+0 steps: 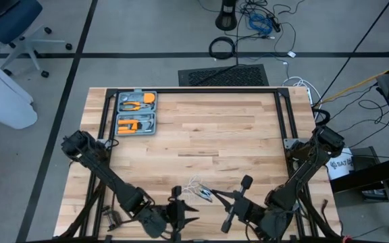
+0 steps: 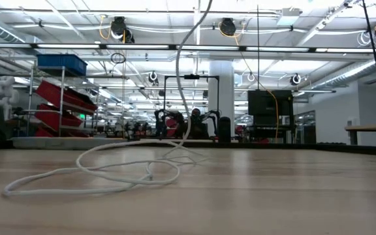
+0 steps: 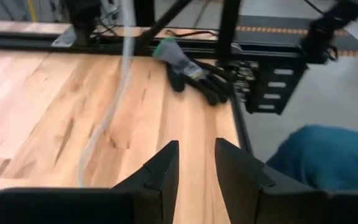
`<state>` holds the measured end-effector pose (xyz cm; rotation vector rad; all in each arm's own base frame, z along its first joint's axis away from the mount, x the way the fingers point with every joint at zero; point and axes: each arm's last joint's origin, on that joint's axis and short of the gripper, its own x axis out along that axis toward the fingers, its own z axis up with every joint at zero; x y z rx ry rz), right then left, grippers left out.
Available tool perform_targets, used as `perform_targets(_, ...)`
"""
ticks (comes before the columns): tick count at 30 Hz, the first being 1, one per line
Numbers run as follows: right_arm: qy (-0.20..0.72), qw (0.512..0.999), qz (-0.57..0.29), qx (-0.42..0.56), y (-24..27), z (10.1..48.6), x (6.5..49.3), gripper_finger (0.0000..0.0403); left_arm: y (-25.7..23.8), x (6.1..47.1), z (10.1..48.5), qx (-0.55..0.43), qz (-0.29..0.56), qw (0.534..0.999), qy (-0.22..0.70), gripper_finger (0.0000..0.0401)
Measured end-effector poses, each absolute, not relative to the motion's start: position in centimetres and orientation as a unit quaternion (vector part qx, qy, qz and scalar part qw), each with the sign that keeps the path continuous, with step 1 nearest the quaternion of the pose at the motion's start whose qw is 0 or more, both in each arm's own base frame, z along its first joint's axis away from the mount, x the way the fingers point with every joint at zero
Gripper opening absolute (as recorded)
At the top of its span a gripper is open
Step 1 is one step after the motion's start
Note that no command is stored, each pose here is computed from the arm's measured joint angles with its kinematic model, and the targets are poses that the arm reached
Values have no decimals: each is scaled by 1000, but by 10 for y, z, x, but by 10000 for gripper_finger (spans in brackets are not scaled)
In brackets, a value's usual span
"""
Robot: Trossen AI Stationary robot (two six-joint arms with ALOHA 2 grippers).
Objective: Coil cords
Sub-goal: Coil the white wire on the spool
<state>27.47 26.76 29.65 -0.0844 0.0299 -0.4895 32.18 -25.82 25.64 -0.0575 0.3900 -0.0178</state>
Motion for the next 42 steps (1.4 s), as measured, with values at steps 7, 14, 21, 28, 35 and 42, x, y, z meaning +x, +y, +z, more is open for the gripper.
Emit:
perform_targets(7, 10, 973, -227, -47, 276, 300, 267, 0, -263, 319, 263, 33, 20, 987, 153, 110)
perform_targets(14, 9, 973, -223, -50, 278, 301, 264, 0, -266, 323, 260, 44, 24, 990, 135, 110)
perform_targets(21, 5, 975, -215, -53, 282, 304, 259, 0, -268, 327, 254, 43, 24, 990, 133, 110)
perform_targets(28, 5, 977, -209, -53, 286, 304, 255, 0, -277, 326, 260, 28, -65, 991, 117, 110)
perform_targets(35, 2, 977, -206, -57, 287, 306, 254, 0, -279, 324, 259, 27, -77, 990, 119, 130)
perform_targets(42, 1, 977, -204, -58, 288, 307, 252, 0, -276, 324, 259, 36, -21, 993, 113, 204)
